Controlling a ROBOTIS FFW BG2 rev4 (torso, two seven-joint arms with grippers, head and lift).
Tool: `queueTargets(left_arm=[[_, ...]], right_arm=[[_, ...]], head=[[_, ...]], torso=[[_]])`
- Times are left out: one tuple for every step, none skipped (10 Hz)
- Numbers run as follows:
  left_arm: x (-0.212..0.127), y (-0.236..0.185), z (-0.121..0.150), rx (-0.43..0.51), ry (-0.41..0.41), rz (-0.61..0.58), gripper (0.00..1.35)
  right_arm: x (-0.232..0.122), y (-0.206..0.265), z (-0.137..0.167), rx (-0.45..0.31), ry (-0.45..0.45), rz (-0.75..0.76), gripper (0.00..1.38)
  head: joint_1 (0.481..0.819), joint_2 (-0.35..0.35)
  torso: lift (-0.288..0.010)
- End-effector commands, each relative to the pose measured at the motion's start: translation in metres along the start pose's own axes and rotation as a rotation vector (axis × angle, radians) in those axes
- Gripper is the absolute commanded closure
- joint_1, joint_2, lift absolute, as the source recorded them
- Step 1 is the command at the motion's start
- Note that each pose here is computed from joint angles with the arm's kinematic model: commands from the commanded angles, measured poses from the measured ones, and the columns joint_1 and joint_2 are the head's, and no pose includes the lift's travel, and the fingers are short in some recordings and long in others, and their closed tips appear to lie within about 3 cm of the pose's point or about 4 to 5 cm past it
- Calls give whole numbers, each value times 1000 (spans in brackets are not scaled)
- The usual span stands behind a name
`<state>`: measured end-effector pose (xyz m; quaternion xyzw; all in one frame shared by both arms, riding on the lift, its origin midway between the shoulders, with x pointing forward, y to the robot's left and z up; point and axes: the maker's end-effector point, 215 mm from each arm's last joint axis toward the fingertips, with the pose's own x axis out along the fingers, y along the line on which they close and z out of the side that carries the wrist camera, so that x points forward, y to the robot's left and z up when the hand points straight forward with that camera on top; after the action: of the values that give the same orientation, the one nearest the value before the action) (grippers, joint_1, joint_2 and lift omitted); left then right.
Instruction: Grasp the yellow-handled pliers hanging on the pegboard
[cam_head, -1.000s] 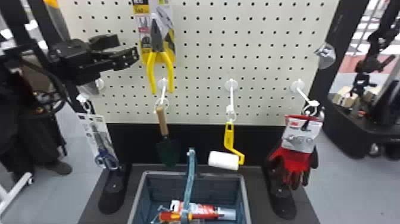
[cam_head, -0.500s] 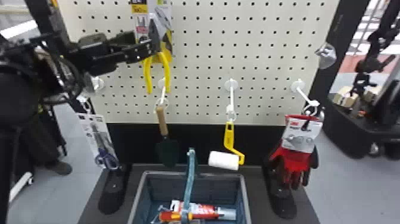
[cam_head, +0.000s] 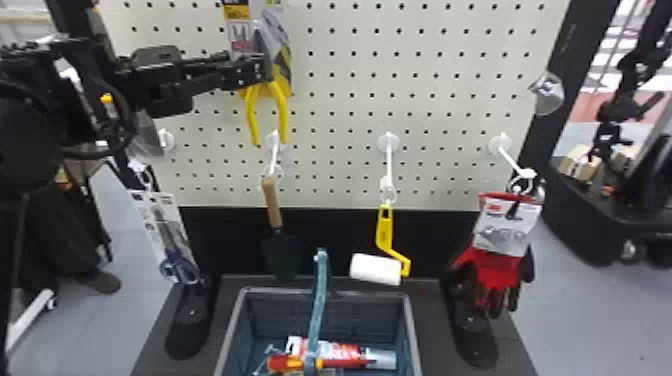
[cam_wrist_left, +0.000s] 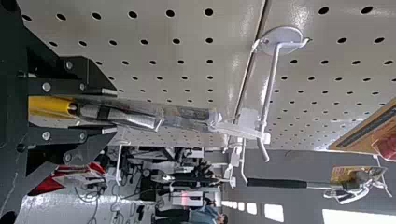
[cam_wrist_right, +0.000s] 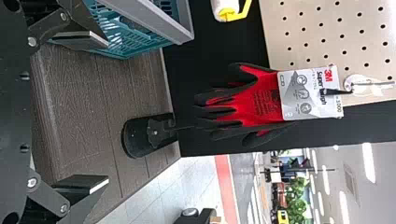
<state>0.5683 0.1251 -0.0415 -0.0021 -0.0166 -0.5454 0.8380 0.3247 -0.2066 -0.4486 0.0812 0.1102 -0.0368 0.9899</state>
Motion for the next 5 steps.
queueTargets(left_arm=[[-1,0,-2,-8,1,-1,1176],[-2,0,0,-7,-2,0,1217],[-2,0,1,-7,-6,-2,1217],[-3,-1,0,-12,-9,-4,1217],[-2,-2,-2,-17,-9,-8,1219]], right_arm=[[0,0,0,0,0,0,262],[0,0,0,1,0,-1,262],[0,0,0,1,0,-1,263],[0,0,0,1,0,-1,262],[0,0,-1,0,2,-1,263]], head=[[549,0],[549,0],[549,0],[549,0],[549,0]], torso=[[-100],[-100],[-100],[-100],[-100]])
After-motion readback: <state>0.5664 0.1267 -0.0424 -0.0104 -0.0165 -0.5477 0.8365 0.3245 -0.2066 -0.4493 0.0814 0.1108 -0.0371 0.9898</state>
